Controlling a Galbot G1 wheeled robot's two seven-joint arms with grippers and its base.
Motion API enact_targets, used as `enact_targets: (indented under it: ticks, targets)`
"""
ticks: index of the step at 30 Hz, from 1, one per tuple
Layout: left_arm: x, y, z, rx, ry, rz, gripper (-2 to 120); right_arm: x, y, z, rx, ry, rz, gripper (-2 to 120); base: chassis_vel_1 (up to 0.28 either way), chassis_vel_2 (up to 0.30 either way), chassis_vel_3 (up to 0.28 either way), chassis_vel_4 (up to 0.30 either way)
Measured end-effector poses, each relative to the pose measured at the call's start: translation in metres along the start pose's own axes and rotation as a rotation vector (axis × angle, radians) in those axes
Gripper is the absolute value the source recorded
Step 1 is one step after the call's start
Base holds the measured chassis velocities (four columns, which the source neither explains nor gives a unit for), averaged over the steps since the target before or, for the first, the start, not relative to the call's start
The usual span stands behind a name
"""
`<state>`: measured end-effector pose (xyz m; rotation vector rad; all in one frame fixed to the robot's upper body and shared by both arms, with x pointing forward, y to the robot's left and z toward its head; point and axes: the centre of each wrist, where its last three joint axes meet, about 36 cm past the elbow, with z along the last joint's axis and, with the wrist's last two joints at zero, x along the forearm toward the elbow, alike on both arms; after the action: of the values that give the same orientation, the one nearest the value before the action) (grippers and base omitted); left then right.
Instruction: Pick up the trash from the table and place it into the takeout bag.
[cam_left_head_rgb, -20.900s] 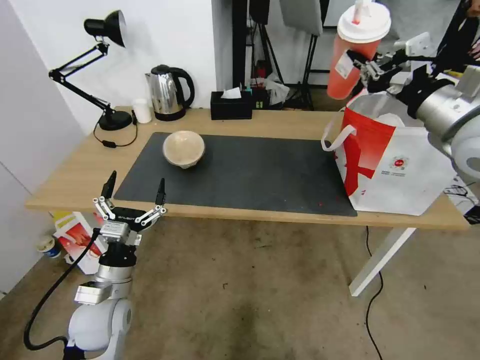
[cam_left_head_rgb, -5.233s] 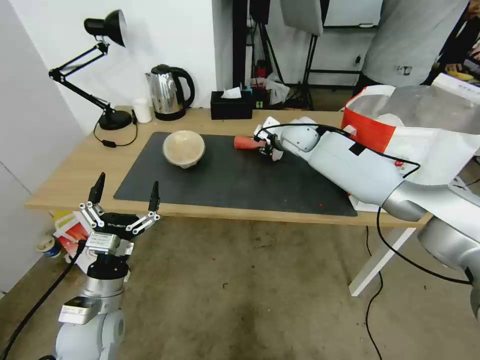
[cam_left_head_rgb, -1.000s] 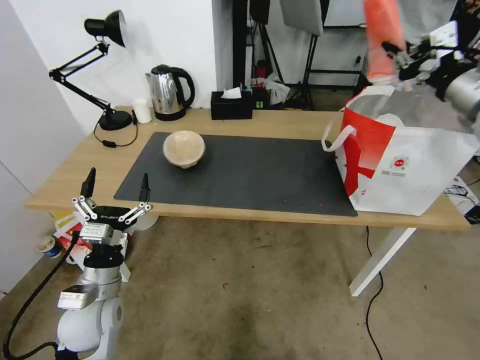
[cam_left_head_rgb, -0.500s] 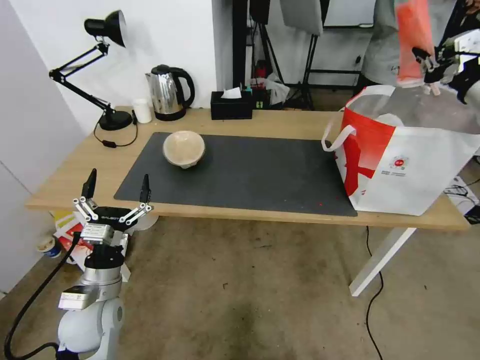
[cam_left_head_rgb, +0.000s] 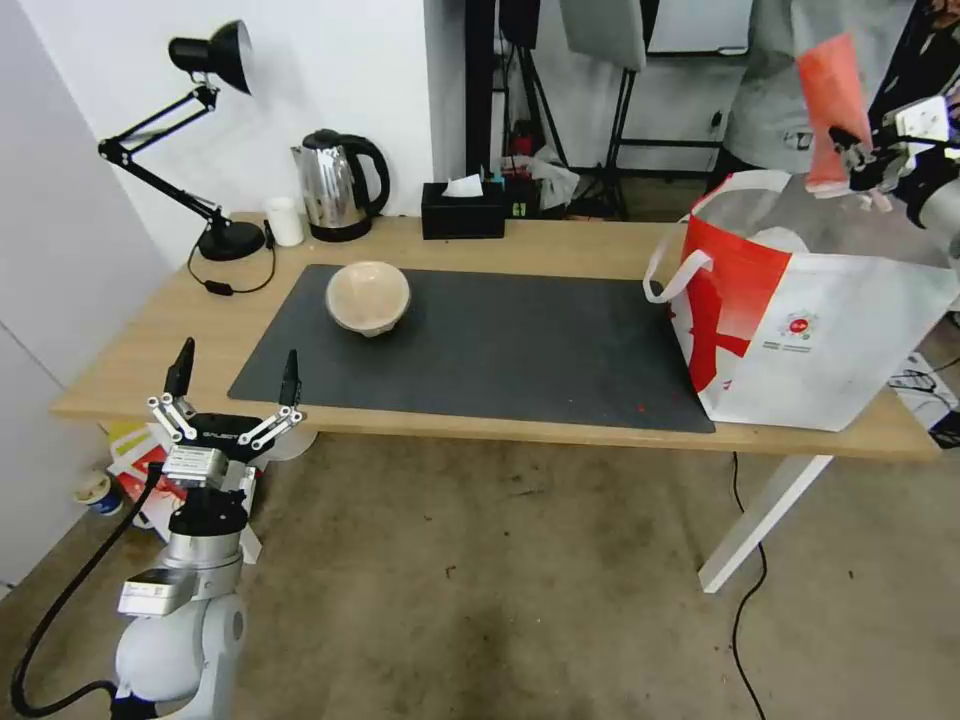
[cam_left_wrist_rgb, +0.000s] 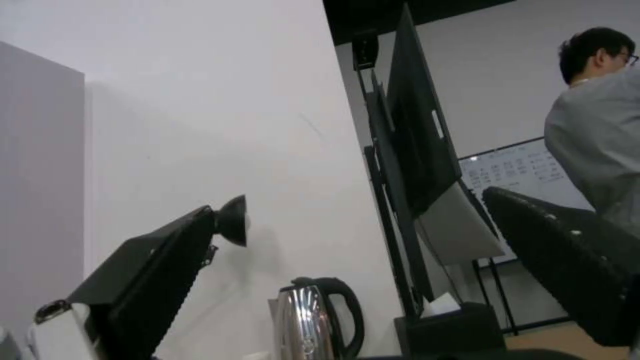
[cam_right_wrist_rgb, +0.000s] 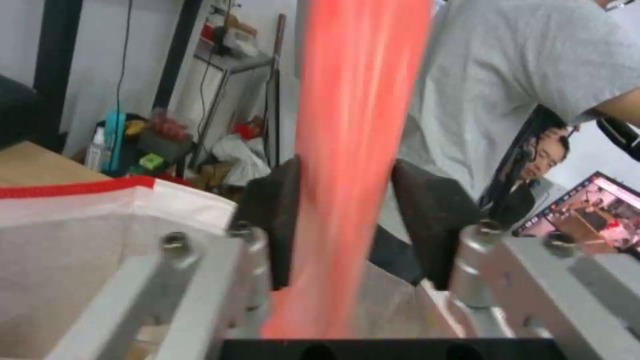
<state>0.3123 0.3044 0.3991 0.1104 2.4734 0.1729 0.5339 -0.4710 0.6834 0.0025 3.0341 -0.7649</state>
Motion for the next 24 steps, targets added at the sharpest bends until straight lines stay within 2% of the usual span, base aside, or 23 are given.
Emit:
enact_targets:
  ticks: [2,5,8,10,11,15,18,24]
  targets:
    - [0.0,0.0,0.0,0.0,0.0,0.001,100,0.0,0.0,0.0,0.0,0.003,0.001,41,0.0,0.0,0.0,0.0]
    - [-0.001,0.001,0.0,-0.002,-0.002,0.003,100,0.0,0.001,0.0,0.002,0.016,0.01,57,0.0,0.0,0.0,0.0]
    - [-0.001,0.001,0.0,-0.002,-0.002,0.003,100,-0.001,0.001,0.001,0.003,0.02,0.011,64,0.0,0.0,0.0,0.0]
    - [-0.001,0.002,0.0,-0.004,-0.002,0.005,100,-0.001,0.002,0.001,0.005,0.024,0.01,75,0.0,0.0,0.0,0.0]
    - [-0.001,0.002,0.0,-0.004,-0.002,0.005,100,-0.001,0.002,0.001,0.005,0.024,0.01,75,0.0,0.0,0.0,0.0]
    - [-0.001,0.002,0.0,-0.003,-0.001,0.005,100,-0.001,0.004,0.001,0.004,0.026,0.009,93,0.0,0.0,0.0,0.0]
    - [-0.001,0.003,0.0,-0.003,-0.002,0.006,100,-0.001,0.006,0.0,0.005,0.025,0.007,99,0.0,0.0,0.0,0.0]
    - [-0.002,0.003,0.0,-0.003,-0.005,0.004,100,0.003,0.012,-0.005,0.005,0.011,0.005,100,0.0,0.0,0.0,0.0]
